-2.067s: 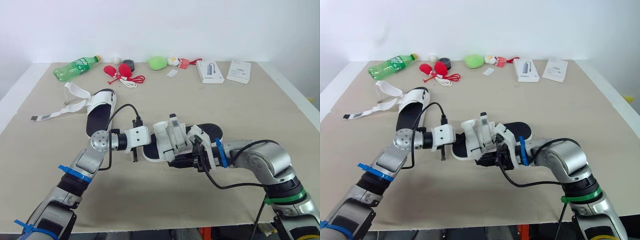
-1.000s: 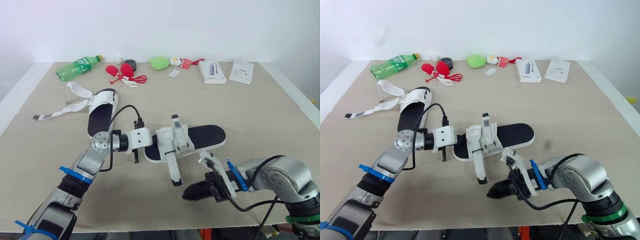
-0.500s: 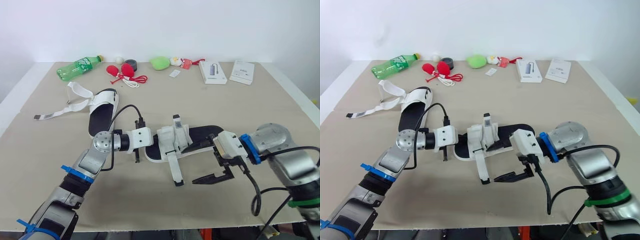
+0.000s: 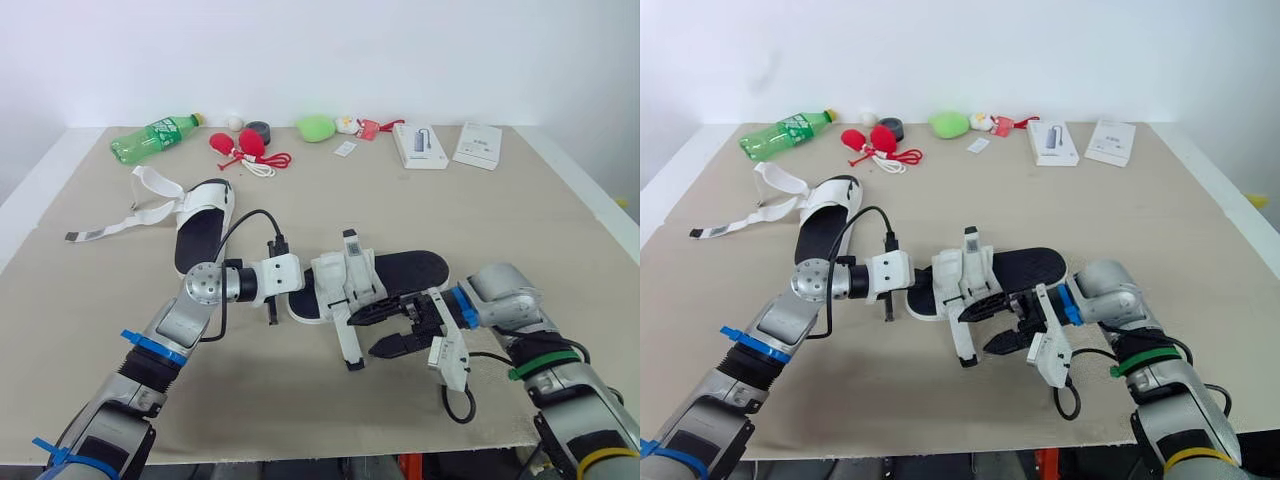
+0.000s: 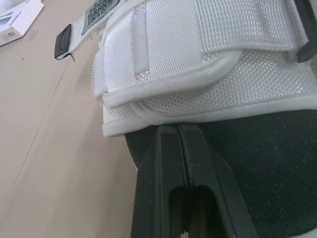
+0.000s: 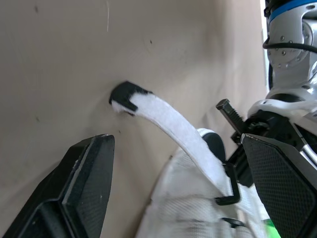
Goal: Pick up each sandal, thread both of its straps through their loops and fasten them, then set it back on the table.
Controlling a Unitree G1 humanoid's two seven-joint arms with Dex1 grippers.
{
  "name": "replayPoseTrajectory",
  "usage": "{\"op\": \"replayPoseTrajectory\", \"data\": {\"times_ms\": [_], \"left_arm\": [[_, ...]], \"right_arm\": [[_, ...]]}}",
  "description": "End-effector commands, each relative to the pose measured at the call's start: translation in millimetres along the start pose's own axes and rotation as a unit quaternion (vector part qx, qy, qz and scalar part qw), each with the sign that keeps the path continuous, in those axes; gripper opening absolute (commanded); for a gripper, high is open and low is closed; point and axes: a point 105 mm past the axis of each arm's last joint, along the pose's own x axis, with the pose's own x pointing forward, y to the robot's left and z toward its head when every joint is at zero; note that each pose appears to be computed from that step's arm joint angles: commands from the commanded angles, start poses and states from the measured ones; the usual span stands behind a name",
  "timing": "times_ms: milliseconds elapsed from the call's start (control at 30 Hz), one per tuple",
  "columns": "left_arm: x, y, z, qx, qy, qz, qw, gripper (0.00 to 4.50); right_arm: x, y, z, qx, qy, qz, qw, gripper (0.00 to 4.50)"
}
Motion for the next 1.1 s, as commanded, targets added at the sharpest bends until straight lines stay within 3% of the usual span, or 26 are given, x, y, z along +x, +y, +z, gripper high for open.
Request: {"op": "replayPoseTrajectory", "data": {"times_ms": [33,200,300,600,800,1100], "left_arm": [[1.3,-7.5,-3.5,-0.003,0.009,-0.014,1.0,0.0],[0.5,-7.2,-3.5,-0.003,0.01,-0.013,1.0,0.0],[-0.4,-7.4,-4.2,-0.004,0.011,-0.012,1.0,0.0],[0.3,-8.9,-4.5,-0.005,0.013,-0.015,1.0,0.0],[0.8,-10.3,-5.1,-0.005,0.013,-0.016,1.0,0.0],[1.7,-10.7,-5.3,-0.005,0.014,-0.017,1.0,0.0]], "right_arm": [[8.9,-13.1,-3.3,-0.036,-0.01,-0.02,0.999,4.4],[17.9,-14.6,1.5,-0.048,-0.032,-0.015,0.998,4.4],[18.8,-10.4,3.2,-0.04,-0.038,-0.003,0.998,3.69],[19.8,-8.1,2.4,0.009,-0.041,-0.004,0.999,0.17],[19.9,-13.3,2.5,0.071,-0.043,-0.041,0.996,0.17],[17.6,-28.1,19.4,0.219,-0.102,-0.072,0.968,0.17]]}}
